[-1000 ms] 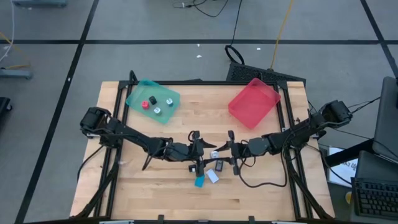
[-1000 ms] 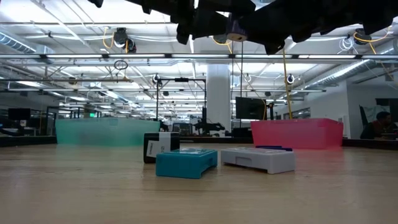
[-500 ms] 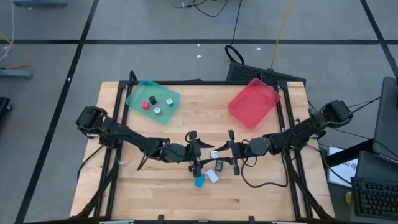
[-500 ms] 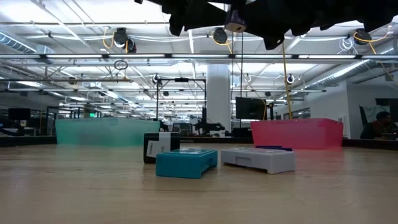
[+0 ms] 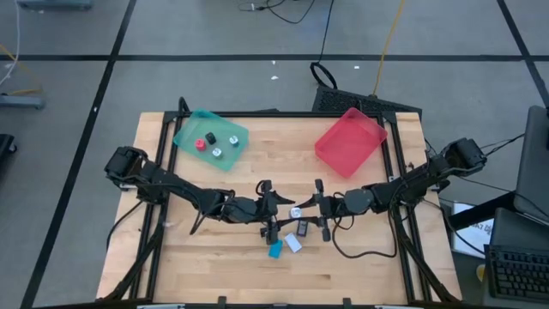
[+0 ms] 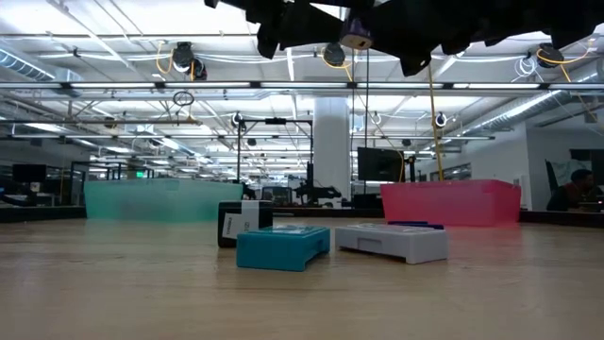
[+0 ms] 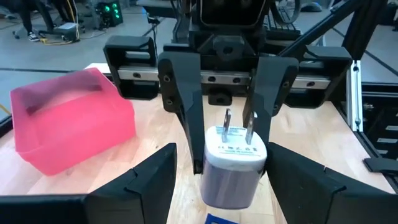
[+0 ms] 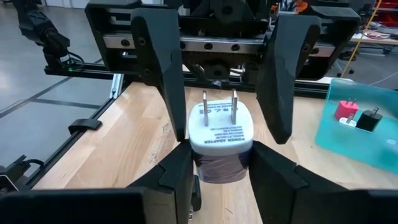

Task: Pick & Place Office items
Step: Put the purple charger adapter into the blue bin

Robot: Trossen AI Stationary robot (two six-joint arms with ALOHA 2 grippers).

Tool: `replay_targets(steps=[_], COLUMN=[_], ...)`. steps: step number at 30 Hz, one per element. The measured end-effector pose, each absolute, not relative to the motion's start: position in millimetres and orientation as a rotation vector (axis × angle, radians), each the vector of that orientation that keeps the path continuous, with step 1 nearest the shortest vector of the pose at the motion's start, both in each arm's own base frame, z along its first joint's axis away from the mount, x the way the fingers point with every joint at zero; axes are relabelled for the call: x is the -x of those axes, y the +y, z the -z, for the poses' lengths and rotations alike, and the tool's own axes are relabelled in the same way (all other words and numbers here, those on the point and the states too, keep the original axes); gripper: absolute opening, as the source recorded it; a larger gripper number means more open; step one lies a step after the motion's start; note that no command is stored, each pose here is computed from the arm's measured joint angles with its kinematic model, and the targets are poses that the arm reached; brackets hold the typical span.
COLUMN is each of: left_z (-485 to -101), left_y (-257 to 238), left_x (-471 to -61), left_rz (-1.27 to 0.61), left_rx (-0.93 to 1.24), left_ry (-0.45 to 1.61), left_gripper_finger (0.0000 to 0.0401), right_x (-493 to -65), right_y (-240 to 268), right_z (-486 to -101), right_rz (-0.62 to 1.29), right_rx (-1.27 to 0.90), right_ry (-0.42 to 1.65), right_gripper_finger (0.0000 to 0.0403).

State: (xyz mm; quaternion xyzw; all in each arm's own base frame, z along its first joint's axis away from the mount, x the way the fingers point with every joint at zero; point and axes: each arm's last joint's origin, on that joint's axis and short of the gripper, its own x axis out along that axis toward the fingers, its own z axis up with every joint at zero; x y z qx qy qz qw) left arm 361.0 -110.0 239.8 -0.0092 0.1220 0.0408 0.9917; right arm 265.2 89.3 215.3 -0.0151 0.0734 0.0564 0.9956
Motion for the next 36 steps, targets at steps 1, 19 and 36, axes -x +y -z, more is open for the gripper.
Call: replay_targets(steps=[1, 19, 36], left_z=[-239.3, -238.8, -285.2], left_y=[-110.0, -100.8, -72.1], left_x=[-360.9, -363.5, -300.4], left_rz=[-0.082, -0.096, -0.323], left_rx=[0.019, 0.035, -0.073], left_ry=[0.249, 0.255, 0.242], left_gripper_finger=[0.0241, 0.0122, 0.0122], right_x=[-265.1, -264.9, -258.5], right_y=[89.3, 88.4, 87.2], right_z=[-215.2, -213.7, -219.4], right_rz=[-0.113, -0.099, -0.111], right_rx=[0.03, 0.023, -0.065], right_ry=[0.148, 0.159, 0.187], right_gripper_finger=[0.0117, 0.0139, 0.026])
